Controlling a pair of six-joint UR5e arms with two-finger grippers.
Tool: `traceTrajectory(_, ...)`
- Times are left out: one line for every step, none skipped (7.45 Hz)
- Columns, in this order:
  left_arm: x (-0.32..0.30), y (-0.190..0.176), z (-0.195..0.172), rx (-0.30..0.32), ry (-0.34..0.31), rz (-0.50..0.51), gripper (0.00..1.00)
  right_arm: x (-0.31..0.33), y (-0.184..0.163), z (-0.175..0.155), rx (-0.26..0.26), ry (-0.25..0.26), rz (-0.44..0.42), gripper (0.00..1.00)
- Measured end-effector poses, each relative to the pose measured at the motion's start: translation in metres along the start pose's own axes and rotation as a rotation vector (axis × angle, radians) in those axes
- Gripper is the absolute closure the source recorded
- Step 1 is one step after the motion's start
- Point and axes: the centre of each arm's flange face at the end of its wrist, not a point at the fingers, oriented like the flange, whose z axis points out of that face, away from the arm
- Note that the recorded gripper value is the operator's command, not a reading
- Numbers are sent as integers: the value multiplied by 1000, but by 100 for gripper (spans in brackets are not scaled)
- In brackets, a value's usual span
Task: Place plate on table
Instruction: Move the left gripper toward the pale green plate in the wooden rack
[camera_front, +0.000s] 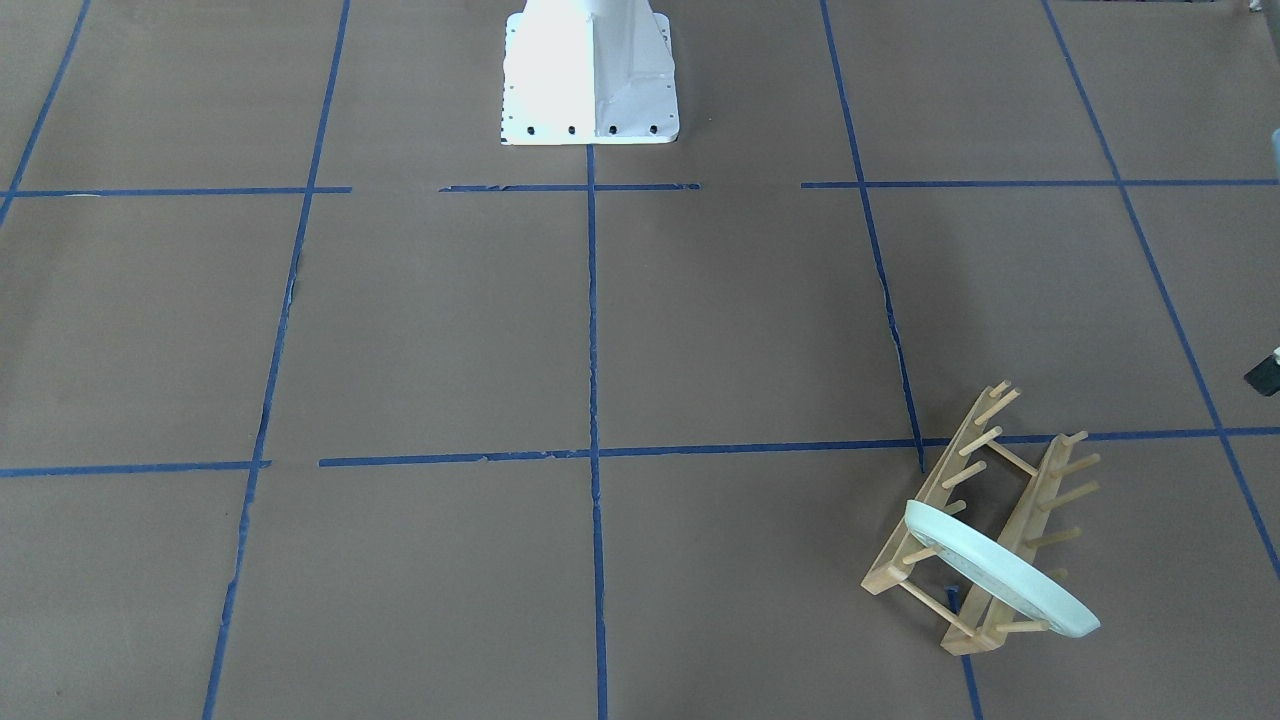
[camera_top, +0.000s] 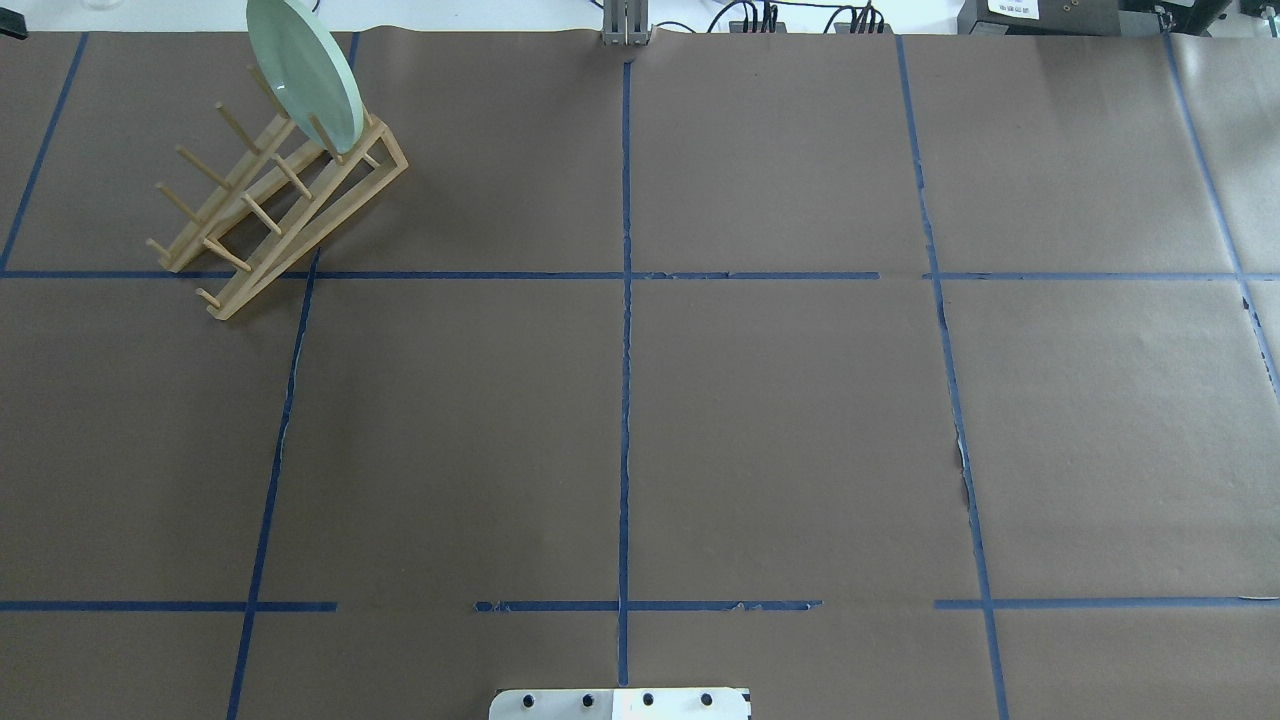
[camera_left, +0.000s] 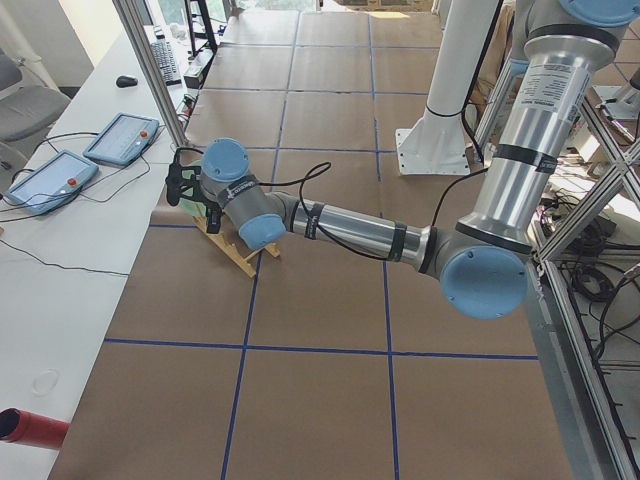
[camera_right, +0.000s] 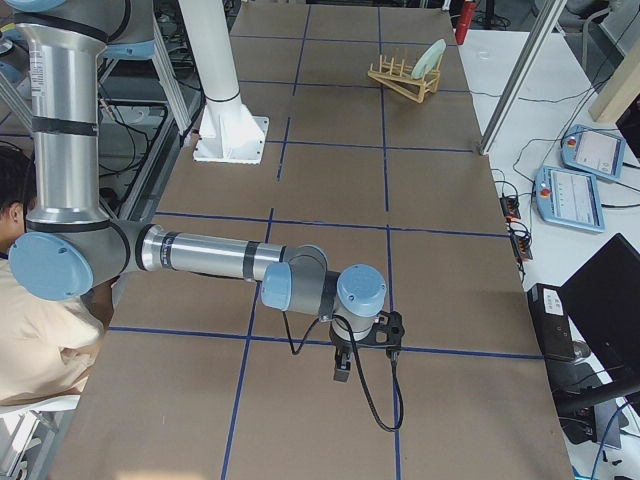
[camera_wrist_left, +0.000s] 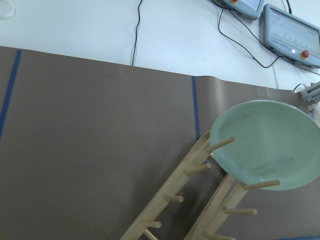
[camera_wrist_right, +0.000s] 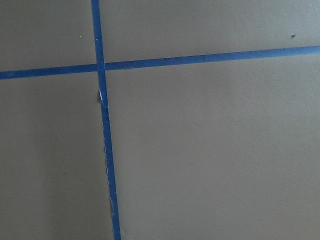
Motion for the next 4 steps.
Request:
traceTrajectory(20, 6, 32, 68, 34, -119, 0, 0, 0, 0, 0, 0, 0, 0)
traceTrajectory(31, 7, 57, 124, 89, -246, 0, 0, 0, 0, 0, 0, 0, 0)
traceTrajectory(34, 6, 74, 153, 145, -364, 0, 0, 0, 0, 0, 0, 0, 0)
traceTrajectory(36, 5, 91, 167, 194, -473, 0, 0, 0, 0, 0, 0, 0, 0)
